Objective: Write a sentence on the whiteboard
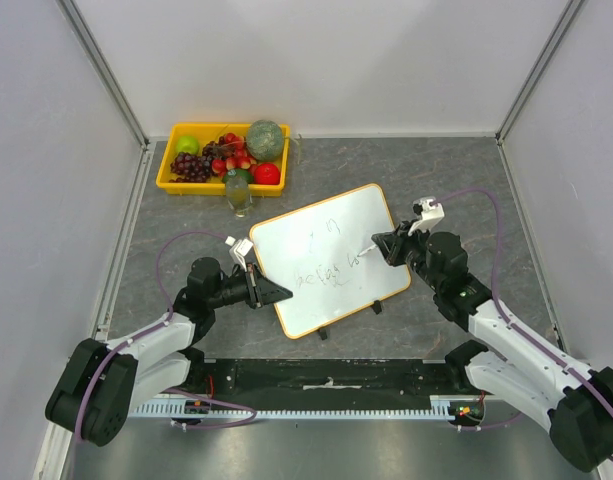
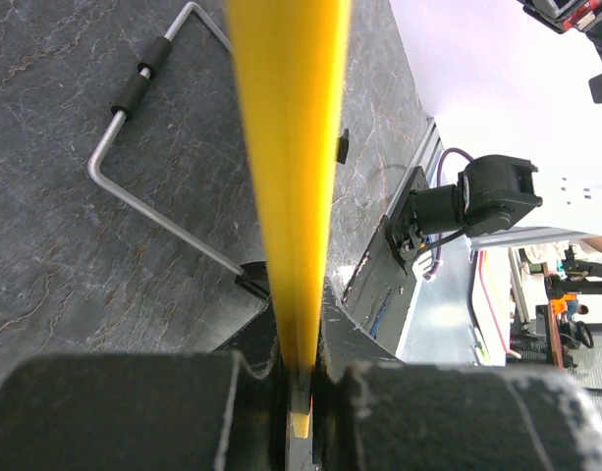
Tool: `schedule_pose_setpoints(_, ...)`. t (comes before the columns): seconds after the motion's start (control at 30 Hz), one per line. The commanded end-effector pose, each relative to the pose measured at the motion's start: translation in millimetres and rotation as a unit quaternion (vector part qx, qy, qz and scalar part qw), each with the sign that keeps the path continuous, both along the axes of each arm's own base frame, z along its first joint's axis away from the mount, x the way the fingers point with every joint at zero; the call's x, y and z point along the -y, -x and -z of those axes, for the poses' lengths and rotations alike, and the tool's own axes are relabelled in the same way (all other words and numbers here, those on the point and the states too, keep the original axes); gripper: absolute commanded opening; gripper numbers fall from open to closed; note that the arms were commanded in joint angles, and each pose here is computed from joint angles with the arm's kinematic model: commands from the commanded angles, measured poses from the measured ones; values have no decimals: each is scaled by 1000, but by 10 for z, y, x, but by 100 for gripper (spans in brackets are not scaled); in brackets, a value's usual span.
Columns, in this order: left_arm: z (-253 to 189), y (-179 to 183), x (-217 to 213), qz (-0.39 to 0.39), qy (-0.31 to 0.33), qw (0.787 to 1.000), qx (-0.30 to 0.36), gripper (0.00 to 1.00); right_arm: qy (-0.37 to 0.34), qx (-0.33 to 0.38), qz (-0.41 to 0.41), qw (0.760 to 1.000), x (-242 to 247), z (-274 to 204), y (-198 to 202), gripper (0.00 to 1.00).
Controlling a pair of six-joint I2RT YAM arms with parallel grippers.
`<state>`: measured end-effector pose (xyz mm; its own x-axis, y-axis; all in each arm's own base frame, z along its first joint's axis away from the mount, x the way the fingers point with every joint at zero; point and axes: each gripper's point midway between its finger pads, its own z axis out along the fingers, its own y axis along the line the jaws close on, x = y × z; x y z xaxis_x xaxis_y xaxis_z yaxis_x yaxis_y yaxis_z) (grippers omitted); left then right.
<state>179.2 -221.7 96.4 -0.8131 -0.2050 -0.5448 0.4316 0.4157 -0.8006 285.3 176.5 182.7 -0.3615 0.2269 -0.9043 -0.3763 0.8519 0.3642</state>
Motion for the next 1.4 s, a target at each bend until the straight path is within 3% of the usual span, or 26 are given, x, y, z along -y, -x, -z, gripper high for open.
schedule_pose_setpoints(0.0, 432, -53, -197, -49, -77, 995, -32, 2, 20, -16, 19, 999, 110, 215, 0, 0)
schedule_pose_setpoints(0.6, 434, -51, -198, -48, -77, 995, -33, 2, 49, -54, 16, 997, 235, 587, 220, 0)
schedule_pose_setpoints(1.37, 427, -48, -193, -46, -75, 996, -32, 2, 22, -10, 52, 998, 187, 103, -164, 0)
